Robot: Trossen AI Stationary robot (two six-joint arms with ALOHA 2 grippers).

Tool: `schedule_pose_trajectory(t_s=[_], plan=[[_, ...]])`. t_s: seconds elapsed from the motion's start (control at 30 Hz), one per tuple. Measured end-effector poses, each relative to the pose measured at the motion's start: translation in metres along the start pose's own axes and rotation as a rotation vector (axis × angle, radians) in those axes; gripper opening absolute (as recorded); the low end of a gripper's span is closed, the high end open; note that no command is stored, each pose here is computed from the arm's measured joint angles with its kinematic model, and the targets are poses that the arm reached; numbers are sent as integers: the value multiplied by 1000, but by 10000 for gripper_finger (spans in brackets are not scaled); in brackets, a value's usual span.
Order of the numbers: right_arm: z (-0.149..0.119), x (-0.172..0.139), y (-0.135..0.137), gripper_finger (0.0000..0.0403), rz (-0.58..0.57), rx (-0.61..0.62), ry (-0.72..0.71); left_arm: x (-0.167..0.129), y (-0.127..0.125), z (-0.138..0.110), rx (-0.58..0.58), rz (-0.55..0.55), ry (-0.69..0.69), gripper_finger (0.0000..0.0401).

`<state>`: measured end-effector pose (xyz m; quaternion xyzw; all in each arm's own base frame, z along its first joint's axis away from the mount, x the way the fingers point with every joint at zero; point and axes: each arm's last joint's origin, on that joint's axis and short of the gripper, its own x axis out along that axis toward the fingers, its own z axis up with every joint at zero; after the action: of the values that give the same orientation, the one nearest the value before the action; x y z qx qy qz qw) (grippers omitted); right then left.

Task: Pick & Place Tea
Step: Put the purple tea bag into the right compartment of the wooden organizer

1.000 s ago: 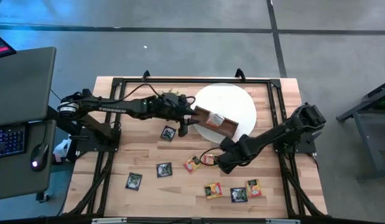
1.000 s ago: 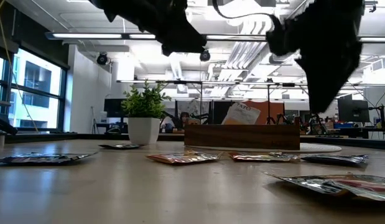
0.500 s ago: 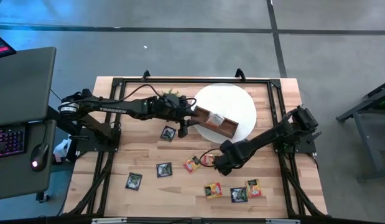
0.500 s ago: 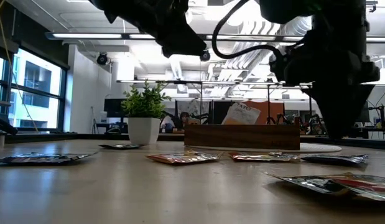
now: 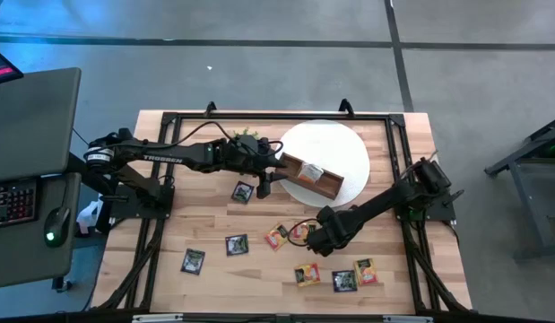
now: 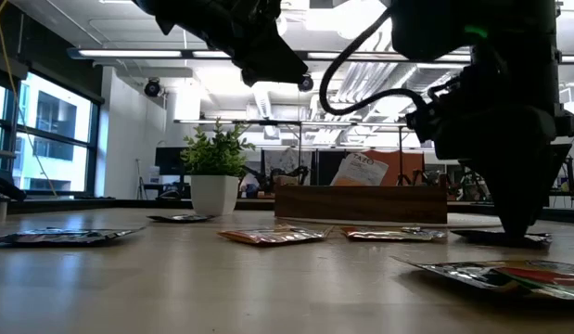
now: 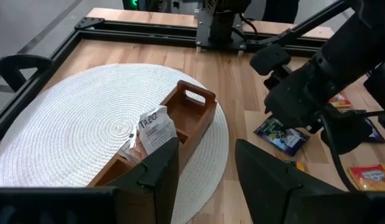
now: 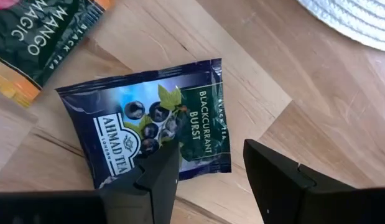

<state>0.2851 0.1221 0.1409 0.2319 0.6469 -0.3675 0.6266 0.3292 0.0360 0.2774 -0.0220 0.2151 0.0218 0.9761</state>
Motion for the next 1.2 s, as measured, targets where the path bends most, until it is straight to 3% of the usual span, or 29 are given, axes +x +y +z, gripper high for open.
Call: schedule_pose_trajectory(t_s=[0.27,0.57,0.87,0.97,1.2], plan=[[-1,5,3,176,6,-16,30,0,0,0,0,0,0,154],[-4,5,-16,176,33,-135,54,0,0,0,0,0,-1,154],[-12,-7,-49,176,214,-189,-13,0,0,0,0,0,-1,154],[-16,-4,-60,176,333,-179,-45,0,0,0,0,0,-1,154],[-26,14,-86,176,434,-112,-70,0,0,0,-1,7,-1,154]])
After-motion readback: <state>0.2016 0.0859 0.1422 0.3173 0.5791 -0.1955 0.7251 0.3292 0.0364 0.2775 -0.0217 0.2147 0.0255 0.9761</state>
